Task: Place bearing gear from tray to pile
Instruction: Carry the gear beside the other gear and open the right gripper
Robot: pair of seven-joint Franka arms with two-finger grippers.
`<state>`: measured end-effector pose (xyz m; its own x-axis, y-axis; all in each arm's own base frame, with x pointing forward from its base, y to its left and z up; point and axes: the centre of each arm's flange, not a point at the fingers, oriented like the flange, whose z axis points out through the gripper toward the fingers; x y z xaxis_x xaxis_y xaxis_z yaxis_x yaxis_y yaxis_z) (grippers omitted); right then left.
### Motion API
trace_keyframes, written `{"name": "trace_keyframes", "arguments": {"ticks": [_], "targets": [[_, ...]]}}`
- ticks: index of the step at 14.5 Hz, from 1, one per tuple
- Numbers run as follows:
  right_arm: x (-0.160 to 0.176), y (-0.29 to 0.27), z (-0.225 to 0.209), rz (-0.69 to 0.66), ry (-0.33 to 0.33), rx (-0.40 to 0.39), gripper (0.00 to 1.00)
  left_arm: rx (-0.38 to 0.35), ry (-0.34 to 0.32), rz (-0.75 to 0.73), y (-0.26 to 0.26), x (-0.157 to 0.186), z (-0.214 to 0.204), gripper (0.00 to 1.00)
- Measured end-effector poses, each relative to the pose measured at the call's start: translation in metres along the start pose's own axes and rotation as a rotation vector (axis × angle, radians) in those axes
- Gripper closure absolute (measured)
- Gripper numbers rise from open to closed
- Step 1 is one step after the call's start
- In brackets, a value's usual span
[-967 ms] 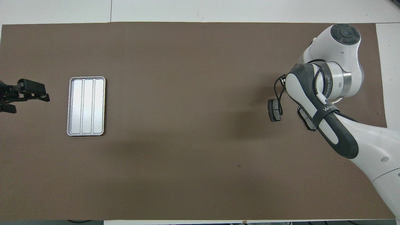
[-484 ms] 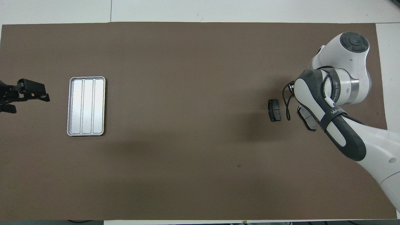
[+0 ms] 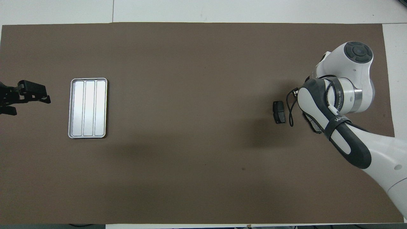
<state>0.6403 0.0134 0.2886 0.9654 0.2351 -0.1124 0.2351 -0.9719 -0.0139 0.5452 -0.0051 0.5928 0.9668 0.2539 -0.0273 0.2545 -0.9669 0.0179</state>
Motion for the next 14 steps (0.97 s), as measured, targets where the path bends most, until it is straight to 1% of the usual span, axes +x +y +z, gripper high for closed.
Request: {"name": "trace_keyframes", "arguments": {"ticks": [1,2,4,6,8,9,10,11,12,14], "targets": [[0.0,0.0,0.0,0.0,0.0,0.0,0.75,0.0,0.0,0.0,0.0,0.0,0.0,0.0],[0.0,0.0,0.0,0.0,-0.001,0.0,0.67,0.0,0.0,0.0,0.0,0.0,0.0,0.0],[-0.001,0.0,0.001,0.001,-0.003,0.001,0.46,0.0,0.0,0.0,0.0,0.0,0.0,0.0],[-0.001,0.001,-0.001,0.006,0.001,0.0,0.22,0.0,0.0,0.0,0.0,0.0,0.0,0.0],[-0.003,0.007,-0.011,0.034,0.014,-0.003,0.19,0.0,0.0,0.0,0.0,0.0,0.0,0.0],[-0.005,0.01,-0.018,0.044,0.022,-0.004,0.14,0.0,0.0,0.0,0.0,0.0,0.0,0.0],[-0.007,0.012,-0.026,0.052,0.026,-0.005,0.1,0.0,0.0,0.0,0.0,0.0,0.0,0.0],[-0.009,0.013,-0.035,0.059,0.027,-0.006,0.1,0.0,0.0,0.0,0.0,0.0,0.0,0.0],[-0.011,0.013,-0.046,0.063,0.026,-0.006,0.02,0.0,0.0,0.0,0.0,0.0,0.0,0.0],[-0.014,0.013,-0.073,0.067,0.023,-0.008,0.0,0.0,0.0,0.0,0.0,0.0,0.0,0.0]]}}
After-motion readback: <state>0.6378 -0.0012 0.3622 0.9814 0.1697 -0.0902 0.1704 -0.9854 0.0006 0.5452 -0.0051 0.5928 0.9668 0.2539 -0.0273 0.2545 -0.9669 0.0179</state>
